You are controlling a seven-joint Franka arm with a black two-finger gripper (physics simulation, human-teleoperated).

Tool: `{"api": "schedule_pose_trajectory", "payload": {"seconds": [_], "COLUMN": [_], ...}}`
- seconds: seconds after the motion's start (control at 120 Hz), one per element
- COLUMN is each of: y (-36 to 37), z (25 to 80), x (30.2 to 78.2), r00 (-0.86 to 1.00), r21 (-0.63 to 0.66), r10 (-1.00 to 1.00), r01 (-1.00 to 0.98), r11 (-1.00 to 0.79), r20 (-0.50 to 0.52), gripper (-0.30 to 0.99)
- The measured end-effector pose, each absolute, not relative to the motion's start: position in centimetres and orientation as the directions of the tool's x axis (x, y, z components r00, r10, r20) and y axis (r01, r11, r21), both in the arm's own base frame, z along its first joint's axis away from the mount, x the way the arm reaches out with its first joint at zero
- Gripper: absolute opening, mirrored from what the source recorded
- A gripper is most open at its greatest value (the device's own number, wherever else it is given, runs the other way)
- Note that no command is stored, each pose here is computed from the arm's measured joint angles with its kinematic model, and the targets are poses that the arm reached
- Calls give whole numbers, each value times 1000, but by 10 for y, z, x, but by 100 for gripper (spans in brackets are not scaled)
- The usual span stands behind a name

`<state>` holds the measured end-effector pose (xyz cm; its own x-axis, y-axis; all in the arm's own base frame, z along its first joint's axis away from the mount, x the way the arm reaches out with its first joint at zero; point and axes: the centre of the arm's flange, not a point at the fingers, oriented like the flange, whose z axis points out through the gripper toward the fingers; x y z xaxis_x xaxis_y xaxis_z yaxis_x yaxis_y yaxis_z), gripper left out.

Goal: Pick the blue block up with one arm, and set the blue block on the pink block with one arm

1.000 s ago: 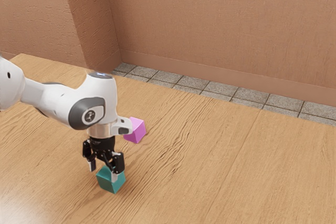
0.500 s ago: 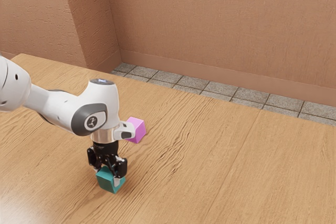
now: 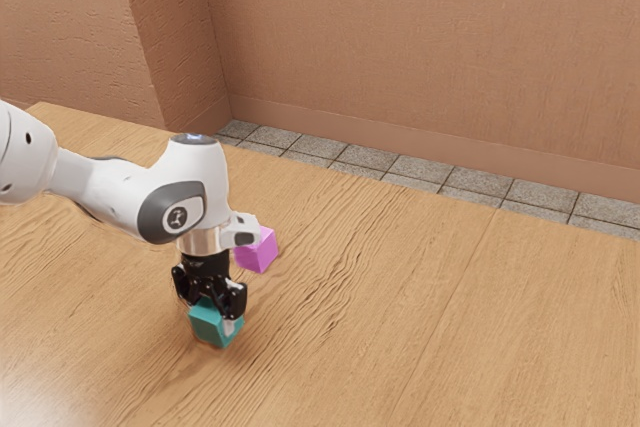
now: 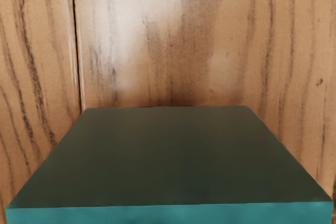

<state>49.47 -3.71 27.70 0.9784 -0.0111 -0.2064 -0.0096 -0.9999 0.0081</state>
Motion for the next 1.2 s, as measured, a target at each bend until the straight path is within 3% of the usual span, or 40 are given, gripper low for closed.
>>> {"api": "schedule_pose_trajectory", "payload": {"seconds": [0.308, 0.783, 1.2], "y": [4, 43, 22], "z": [356, 333, 321], "x": [581, 662, 686], "r00": [997, 985, 962], "r21": [54, 92, 80], "r10": [-1, -114, -212], "r01": [3, -103, -201], "r11": [-999, -990, -976], "r20": [-75, -132, -171], "gripper": [40, 40, 42]}}
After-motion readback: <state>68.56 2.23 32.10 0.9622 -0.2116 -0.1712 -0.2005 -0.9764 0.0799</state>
